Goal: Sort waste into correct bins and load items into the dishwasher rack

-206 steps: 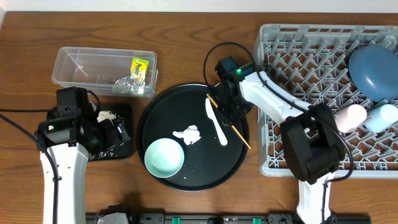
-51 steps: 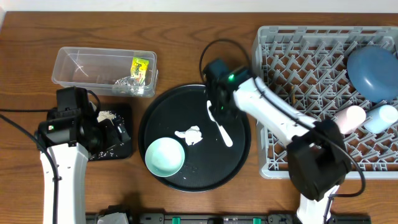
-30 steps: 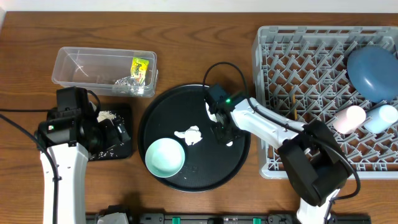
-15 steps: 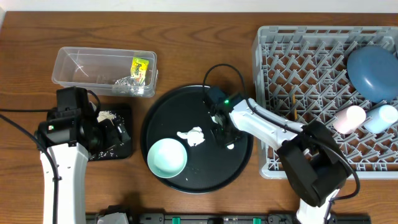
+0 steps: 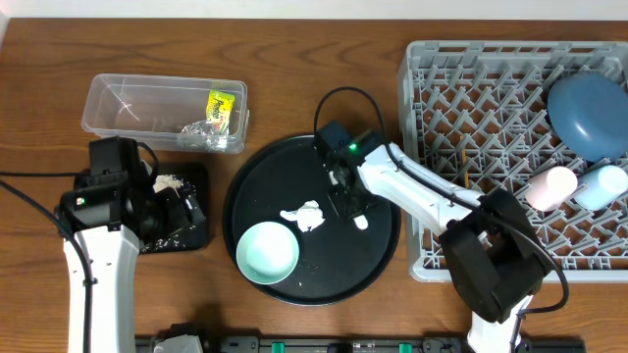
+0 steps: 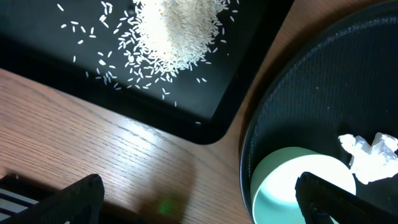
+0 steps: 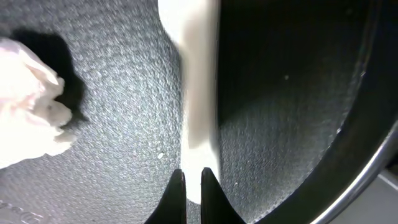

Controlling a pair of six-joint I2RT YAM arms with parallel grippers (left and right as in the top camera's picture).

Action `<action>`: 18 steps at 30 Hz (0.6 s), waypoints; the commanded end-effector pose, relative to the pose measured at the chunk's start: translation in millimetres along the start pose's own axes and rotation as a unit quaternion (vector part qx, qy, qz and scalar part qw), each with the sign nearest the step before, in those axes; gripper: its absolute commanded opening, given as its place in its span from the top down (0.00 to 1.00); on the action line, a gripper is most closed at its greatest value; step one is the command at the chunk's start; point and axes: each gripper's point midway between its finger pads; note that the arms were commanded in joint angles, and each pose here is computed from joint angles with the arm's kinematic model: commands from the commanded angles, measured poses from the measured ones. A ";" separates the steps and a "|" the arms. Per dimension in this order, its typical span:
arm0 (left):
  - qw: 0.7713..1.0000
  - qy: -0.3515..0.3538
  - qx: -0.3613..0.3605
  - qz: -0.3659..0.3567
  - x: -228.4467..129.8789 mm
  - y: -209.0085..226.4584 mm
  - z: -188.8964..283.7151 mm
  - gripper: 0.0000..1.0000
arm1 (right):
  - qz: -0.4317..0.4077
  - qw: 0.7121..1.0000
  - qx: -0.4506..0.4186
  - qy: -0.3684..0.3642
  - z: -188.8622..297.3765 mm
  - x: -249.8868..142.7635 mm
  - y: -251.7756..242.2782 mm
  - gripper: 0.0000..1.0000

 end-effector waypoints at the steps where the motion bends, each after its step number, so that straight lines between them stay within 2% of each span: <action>1: 1.000 -0.009 0.007 0.008 4.1 2.8 3.0 0.01 | -0.003 1.000 -0.005 -0.006 1.8 6.1 -0.9 0.99; 4: 1.000 -0.010 0.006 0.008 4.3 2.6 3.1 0.01 | 0.006 1.000 -0.009 -0.006 1.8 6.3 -2.3 0.98; 8: 1.000 -0.011 0.006 0.008 4.8 2.4 3.1 0.01 | 0.005 0.999 -0.022 -0.036 2.4 20.6 -6.3 0.69; 9: 1.000 -0.011 0.006 0.008 4.8 2.4 3.1 0.01 | 0.004 0.998 -0.026 -0.049 3.0 27.1 -7.5 0.65; 11: 1.000 -0.011 0.006 0.008 4.8 2.4 3.1 0.01 | 0.006 0.997 -0.031 -0.069 4.3 37.0 -8.8 0.63; 18: 1.000 -0.010 0.006 0.008 4.6 2.4 3.1 0.01 | 0.022 0.994 -0.044 -0.094 -2.3 52.4 -11.8 0.68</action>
Point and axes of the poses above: each gripper's point midway between its finger pads, its own z axis back along the fingers, its own y axis along the line the jaws close on, x = y × z, and after that the axes turned 10 degrees about z, right-handed
